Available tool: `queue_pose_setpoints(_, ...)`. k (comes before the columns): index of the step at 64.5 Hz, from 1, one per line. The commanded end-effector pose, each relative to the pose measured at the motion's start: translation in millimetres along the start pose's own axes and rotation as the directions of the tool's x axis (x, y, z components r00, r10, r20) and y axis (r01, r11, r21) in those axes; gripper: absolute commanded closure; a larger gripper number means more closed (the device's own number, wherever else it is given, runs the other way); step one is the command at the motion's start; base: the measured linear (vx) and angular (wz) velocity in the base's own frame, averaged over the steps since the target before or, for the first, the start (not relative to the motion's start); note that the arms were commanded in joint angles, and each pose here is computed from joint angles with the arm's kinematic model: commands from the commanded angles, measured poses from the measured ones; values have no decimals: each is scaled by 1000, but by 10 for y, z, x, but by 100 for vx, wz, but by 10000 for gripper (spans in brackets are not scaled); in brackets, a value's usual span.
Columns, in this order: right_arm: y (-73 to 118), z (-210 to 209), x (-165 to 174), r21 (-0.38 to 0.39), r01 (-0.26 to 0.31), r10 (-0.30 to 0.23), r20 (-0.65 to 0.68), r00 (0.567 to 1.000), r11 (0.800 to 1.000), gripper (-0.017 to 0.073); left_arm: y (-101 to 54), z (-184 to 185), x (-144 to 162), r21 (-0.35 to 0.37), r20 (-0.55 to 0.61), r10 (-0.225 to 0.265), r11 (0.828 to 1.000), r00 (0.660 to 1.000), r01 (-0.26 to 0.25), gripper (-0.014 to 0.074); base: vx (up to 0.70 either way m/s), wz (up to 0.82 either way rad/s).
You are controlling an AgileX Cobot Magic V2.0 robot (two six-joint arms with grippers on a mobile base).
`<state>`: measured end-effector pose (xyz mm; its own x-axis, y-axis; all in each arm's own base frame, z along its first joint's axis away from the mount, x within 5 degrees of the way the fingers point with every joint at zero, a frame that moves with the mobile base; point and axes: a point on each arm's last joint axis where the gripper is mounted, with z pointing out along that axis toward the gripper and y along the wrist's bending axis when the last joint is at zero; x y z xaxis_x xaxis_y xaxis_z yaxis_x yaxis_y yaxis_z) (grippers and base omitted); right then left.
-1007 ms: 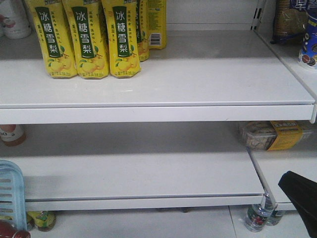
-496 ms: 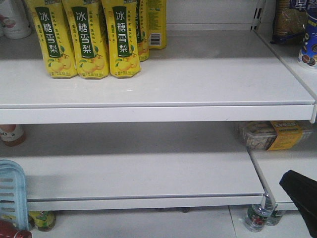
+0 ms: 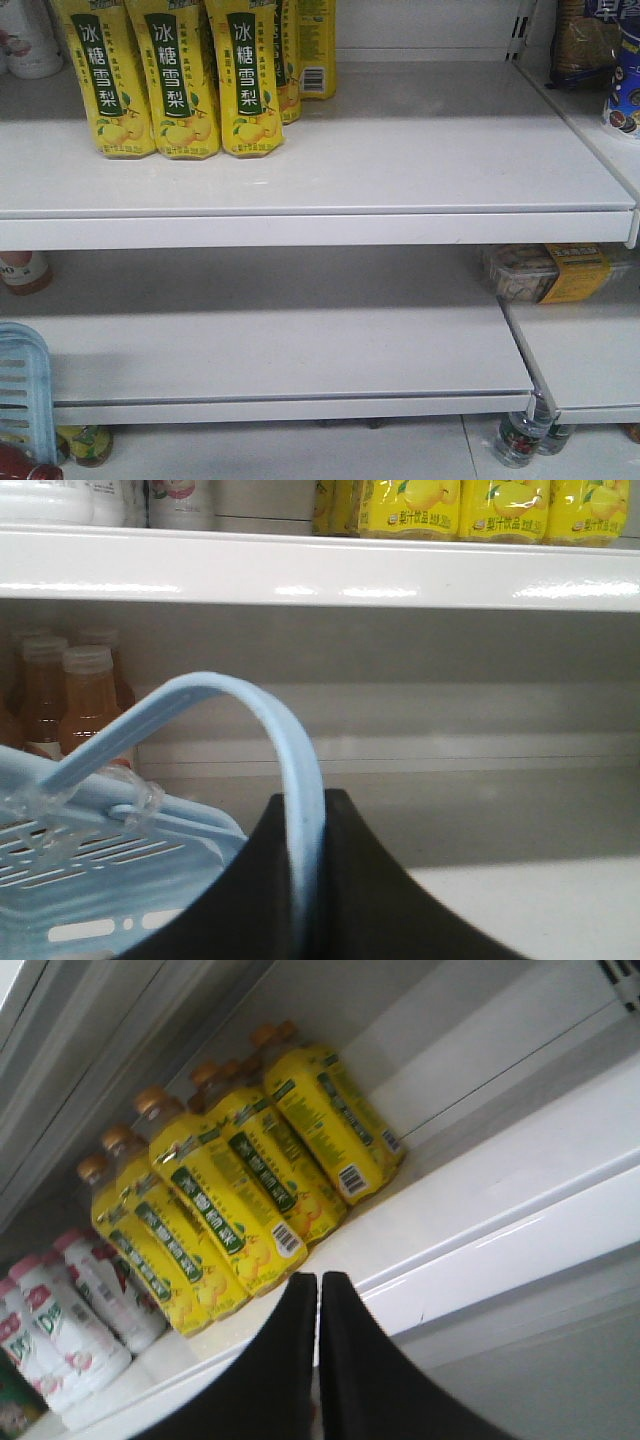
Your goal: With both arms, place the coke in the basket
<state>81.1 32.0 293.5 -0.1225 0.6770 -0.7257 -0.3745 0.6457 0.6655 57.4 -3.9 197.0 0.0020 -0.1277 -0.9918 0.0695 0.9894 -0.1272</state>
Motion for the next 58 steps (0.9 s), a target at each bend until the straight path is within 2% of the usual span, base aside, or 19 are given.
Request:
queue_pose_setpoints(1,66,13,-93,-29,-122,123,44,991,992,564,-29,-35,-176,17,193,69,997,979,-74,600,0,0)
queue_pose_setpoints(7,56,12,-96,-27,-164,165,52,985,986,564,-29,-35,-176,17,193,69,997,979,-74,600,0,0)
queue_pose_setpoints(12,31,11,-114,-3,-148,148,77,986,989,564,-29,-35,-176,17,193,69,997,979,-74,600,0,0)
queue_pose_setpoints(14,12,9,-127,16,-127,125,94,988,992,564,-29,-35,-176,17,193,69,997,979,-74,600,0,0)
queue_pose_setpoints(15,5,7,-133,27,-93,90,100,991,995,564,-29,-35,-176,17,193,69,997,979,-74,600,0,0)
queue_pose_setpoints(17,-17,5,-138,49,-69,63,110,992,996,564,-29,-35,-176,17,193,69,997,979,-74,600,0,0)
queue_pose_setpoints(19,-49,2,-123,67,-52,44,114,993,996,564,-29,-35,-176,17,193,69,997,979,-74,600,0,0)
queue_pose_setpoints(20,-68,-5,-118,75,-67,58,122,991,995,564,-29,-35,-176,17,193,69,997,979,-74,600,0,0)
queue_pose_setpoints(21,-88,-12,-106,84,-57,47,124,991,995,564,-29,-35,-176,17,193,69,997,979,-74,600,0,0)
queue_pose_setpoints(25,-192,-60,-18,117,13,-28,126,992,993,564,-29,-35,-176,17,193,69,997,979,-74,600,0,0)
queue_pose_setpoints(26,-217,-80,5,125,44,-60,127,990,991,564,-29,-35,-176,17,193,69,997,979,-74,600,0,0)
queue_pose_setpoints(31,-359,-184,149,145,65,-86,139,987,987,564,-29,-35,-176,17,193,69,997,979,-74,600,0,0)
queue_pose_setpoints(35,-437,-274,257,143,118,-138,140,980,983,564,-29,-35,-176,17,193,69,997,979,-74,600,0,0)
queue_pose_setpoints(41,-548,-398,425,131,219,-237,140,961,967,564,-29,-35,-176,17,193,69,997,979,-74,600,0,0)
queue_pose_setpoints(51,-627,-478,511,199,313,-327,43,944,929,564,-29,-35,-176,17,193,69,997,979,-74,600,0,0)
queue_pose_setpoints(58,-722,-495,565,291,332,-333,-46,942,897,564,-29,-35,-176,17,193,69,997,979,-74,600,0,0)
